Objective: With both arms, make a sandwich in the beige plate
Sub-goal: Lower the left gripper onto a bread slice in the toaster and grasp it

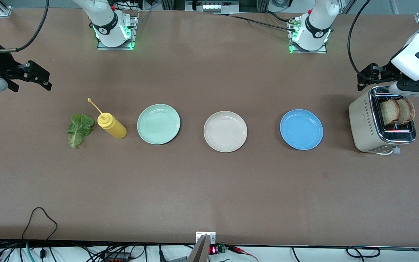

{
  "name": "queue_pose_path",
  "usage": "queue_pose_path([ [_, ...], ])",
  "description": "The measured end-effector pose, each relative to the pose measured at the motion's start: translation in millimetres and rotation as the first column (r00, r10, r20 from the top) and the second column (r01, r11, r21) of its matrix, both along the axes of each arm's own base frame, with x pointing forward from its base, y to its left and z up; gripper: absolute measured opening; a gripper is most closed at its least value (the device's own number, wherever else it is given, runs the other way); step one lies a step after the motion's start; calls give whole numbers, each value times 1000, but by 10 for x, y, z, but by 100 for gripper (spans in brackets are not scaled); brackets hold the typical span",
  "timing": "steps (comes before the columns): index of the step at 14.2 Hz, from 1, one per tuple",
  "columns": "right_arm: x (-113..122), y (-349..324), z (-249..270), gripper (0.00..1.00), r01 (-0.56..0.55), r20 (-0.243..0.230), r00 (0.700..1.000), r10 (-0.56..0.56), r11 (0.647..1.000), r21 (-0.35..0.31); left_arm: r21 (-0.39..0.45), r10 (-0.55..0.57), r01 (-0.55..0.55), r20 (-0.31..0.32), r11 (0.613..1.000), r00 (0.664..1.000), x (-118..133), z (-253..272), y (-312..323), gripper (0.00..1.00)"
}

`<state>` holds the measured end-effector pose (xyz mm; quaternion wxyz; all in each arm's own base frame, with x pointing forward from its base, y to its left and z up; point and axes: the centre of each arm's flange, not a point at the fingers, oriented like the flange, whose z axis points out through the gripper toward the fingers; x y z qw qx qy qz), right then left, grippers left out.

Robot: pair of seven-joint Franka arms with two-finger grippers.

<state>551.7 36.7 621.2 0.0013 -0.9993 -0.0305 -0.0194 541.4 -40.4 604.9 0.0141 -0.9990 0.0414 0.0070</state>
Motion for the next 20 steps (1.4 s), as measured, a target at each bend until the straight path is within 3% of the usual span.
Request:
queue_pose_path([
  [7, 0, 2, 0, 100, 0, 0, 1000, 0, 1000, 0, 0, -1, 1, -2, 1000, 1000, 0, 1, -7, 100],
  [12, 0, 2, 0, 100, 0, 0, 1000, 0, 1000, 0, 6, 3, -2, -81, 1000, 997, -59, -99, 5, 100],
  [20, 27, 7, -93, 100, -1, -19, 1000, 1, 1000, -1, 25, 27, -23, -167, 999, 986, 150, -556, 125, 100],
])
